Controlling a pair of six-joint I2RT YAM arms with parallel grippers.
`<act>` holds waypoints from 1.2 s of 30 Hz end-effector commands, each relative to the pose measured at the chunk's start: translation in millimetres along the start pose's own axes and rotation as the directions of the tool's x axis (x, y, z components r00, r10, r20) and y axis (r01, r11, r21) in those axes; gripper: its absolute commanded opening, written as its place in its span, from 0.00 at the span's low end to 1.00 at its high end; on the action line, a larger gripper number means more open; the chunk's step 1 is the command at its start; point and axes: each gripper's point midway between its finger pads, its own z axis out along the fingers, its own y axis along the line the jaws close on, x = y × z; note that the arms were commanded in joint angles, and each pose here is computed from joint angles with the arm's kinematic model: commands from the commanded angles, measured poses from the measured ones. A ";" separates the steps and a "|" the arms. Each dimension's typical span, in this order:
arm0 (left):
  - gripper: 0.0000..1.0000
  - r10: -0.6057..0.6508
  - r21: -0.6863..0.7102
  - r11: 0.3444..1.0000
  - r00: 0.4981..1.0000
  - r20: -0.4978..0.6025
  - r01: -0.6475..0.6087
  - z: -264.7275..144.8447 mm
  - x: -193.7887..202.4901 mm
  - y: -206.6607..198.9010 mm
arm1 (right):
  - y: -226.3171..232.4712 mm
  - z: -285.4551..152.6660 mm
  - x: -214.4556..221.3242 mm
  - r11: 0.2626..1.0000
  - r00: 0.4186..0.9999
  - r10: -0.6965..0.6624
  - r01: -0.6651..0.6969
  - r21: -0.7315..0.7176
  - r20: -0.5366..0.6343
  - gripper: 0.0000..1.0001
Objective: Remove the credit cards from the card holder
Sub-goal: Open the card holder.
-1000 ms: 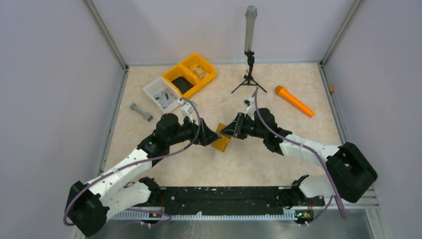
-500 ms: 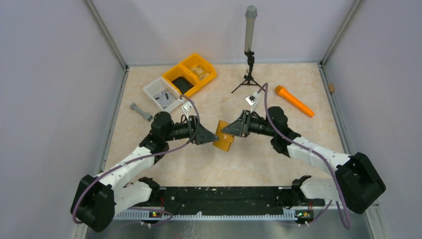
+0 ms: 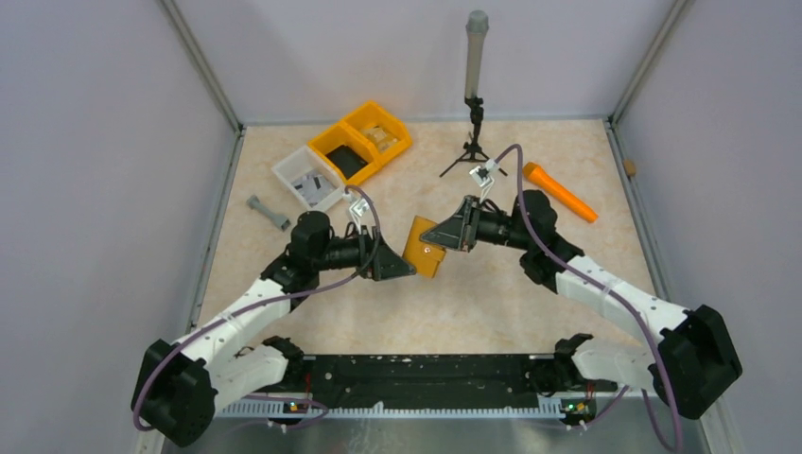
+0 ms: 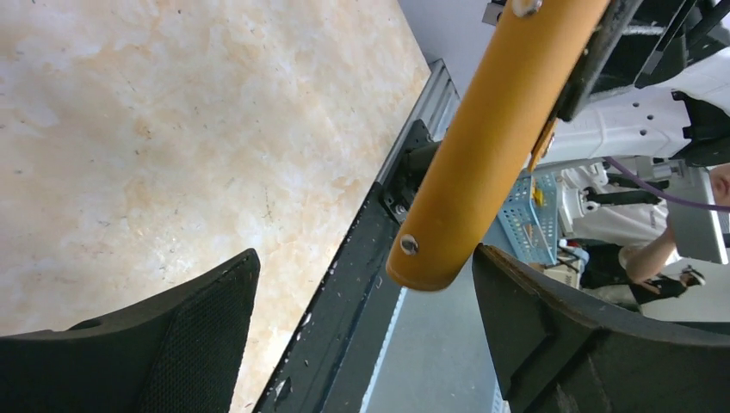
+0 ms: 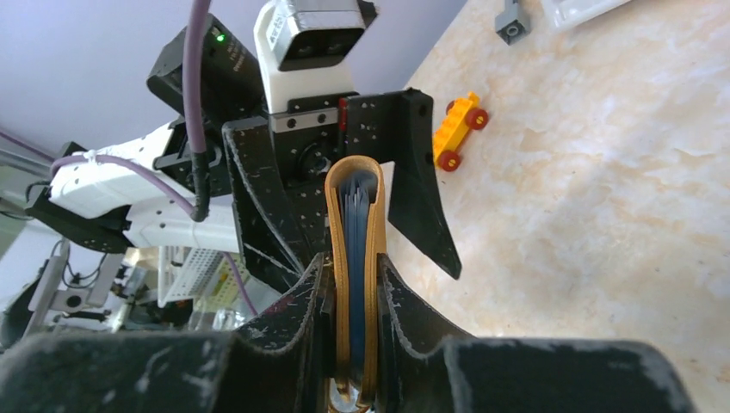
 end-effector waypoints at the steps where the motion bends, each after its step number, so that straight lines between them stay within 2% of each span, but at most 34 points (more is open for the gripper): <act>1: 0.93 0.083 0.016 0.996 0.996 0.039 -0.084 -6.5 -12.8 -16.4 | 15.1 -5.4 -17.9 0.994 0.993 -0.109 0.108 0.018 0.036 0.06; 7: 0.89 0.067 0.244 0.967 0.998 0.020 -0.070 -6.5 -8.3 -50.0 | 45.3 -3.4 -16.0 0.982 0.998 -0.046 0.054 -0.181 0.045 0.06; 10: 0.76 0.073 0.289 0.954 0.997 0.021 -0.076 -8.4 -10.1 -59.8 | 52.6 -3.6 -16.0 0.973 0.998 -0.037 0.046 -0.228 0.041 0.06; 13: 0.72 0.083 0.317 0.945 0.996 0.016 -0.084 -10.1 -11.1 -66.4 | 54.0 -2.5 -14.0 0.969 0.999 -0.027 0.032 -0.246 0.023 0.06; 18: 0.56 0.082 0.331 0.940 0.997 0.017 -0.083 -9.7 -13.1 -69.3 | 47.6 -0.6 -9.7 0.972 1.000 -0.019 0.021 -0.235 0.012 0.06; 20: 0.44 0.076 0.336 0.939 0.997 0.023 -0.079 -8.9 -13.8 -69.1 | 43.0 0.9 -7.9 0.976 1.000 -0.020 0.022 -0.218 0.011 0.08; 22: 0.33 0.068 0.333 0.940 0.997 0.025 -0.072 -6.9 -14.6 -66.8 | 35.6 4.6 -5.2 0.983 1.000 -0.026 0.027 -0.179 0.003 0.17; 24: 0.12 0.058 0.316 0.947 0.998 0.025 -0.063 -3.6 -15.7 -61.2 | 23.4 8.1 -5.5 0.993 0.999 -0.034 0.034 -0.109 0.002 0.41; 25: 0.03 0.056 0.296 0.953 0.998 0.030 -0.062 -1.3 -17.3 -56.8 | 15.0 8.8 -5.9 0.997 0.999 -0.041 0.041 -0.060 0.004 0.56; 26: 0.00 0.047 0.263 0.963 0.998 0.033 -0.054 1.3 -18.4 -50.1 | 5.1 8.2 -7.4 0.999 0.999 -0.046 0.046 0.005 0.015 0.67; 27: 0.00 0.041 0.222 0.974 0.998 0.038 -0.049 3.8 -19.2 -41.8 | -7.4 6.4 -10.2 0.995 0.998 -0.044 0.041 0.091 0.037 0.73; 29: 0.00 0.044 0.126 0.991 0.996 0.073 -0.053 7.1 -22.9 -26.0 | -29.5 -1.5 -16.5 0.968 0.994 -0.068 0.045 0.249 0.086 0.78; 31: 0.00 0.059 0.034 0.997 0.992 0.113 -0.063 9.2 -27.5 -17.1 | -43.7 -9.5 -19.1 0.934 0.990 -0.079 0.032 0.356 0.119 0.80; 36: 0.00 0.155 -0.223 0.968 0.970 0.190 -0.111 13.4 -36.3 -3.1 | -56.3 -7.5 -9.9 0.886 0.990 -0.097 0.037 0.462 0.106 0.78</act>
